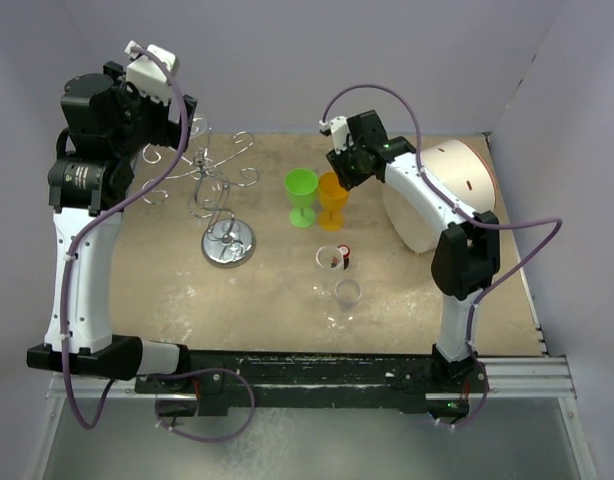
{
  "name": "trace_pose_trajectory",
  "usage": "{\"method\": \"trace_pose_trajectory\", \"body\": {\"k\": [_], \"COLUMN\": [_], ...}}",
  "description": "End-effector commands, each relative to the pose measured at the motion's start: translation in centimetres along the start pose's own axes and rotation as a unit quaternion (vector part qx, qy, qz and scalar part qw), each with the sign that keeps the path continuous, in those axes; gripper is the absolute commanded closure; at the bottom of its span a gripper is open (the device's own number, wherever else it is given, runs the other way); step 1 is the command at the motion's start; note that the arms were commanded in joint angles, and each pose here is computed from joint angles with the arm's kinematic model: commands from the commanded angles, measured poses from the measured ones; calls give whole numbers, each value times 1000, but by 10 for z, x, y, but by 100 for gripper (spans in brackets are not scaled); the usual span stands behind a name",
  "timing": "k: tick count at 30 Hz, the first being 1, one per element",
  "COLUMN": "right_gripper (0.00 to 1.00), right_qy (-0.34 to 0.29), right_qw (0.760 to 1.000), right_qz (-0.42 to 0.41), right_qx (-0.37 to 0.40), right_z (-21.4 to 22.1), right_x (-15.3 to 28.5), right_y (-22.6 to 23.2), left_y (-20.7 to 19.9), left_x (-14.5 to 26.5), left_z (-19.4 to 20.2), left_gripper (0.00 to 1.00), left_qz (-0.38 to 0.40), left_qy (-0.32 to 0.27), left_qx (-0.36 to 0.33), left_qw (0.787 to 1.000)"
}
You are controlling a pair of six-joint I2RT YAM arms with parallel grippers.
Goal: Place the wine glass upside down on the wine glass rack
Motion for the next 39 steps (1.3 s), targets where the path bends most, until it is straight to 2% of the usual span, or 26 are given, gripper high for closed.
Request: {"method": "trace_pose_trajectory", "body": {"k": [1,9,13,19,25,34,39], "right_gripper": [66,92,99,100,100,100,100], "right_qy": [-24,-26,-40,-74,-127,-226,-300], "right_qw": [1000,999,997,990,979,949,925], "right_qz": [-3,26,66,113,158,218,232], "right_qx": [-10,-15,-22,-26,-28,-29,-29], "right_z": [-13,-14,-16,-25,-44,-76,-87], "right_x": [12,25,47,80,122,200,254], "right_y": [-4,-20,-45,-73,-94,-105,-97], "left_y": [2,2,4,11,11,-2,-18], "left_x": [7,7,6,4,6,11,7], "left_z": [-16,-16,-15,-17,-19,-26,-34], "left_gripper": [1,1,1,1,1,1,1], "left_qz": [-2,-3,-12,-47,-43,29,112], "left_qy": [-30,-29,-27,-31,-36,-48,-55], "left_qx": [-4,-6,-4,2,10,35,68], "left_qw": [1000,1000,1000,998,998,998,990]}}
Point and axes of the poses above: each gripper's point midway between its finger pads, its own x axis back along the fingers, its own y axis along the line the jaws close on, z = x × y, the point moved 9 cm from there along x, back along the fingers, and after that the axes turned 14 degrees about x, right-handed, at the moved point
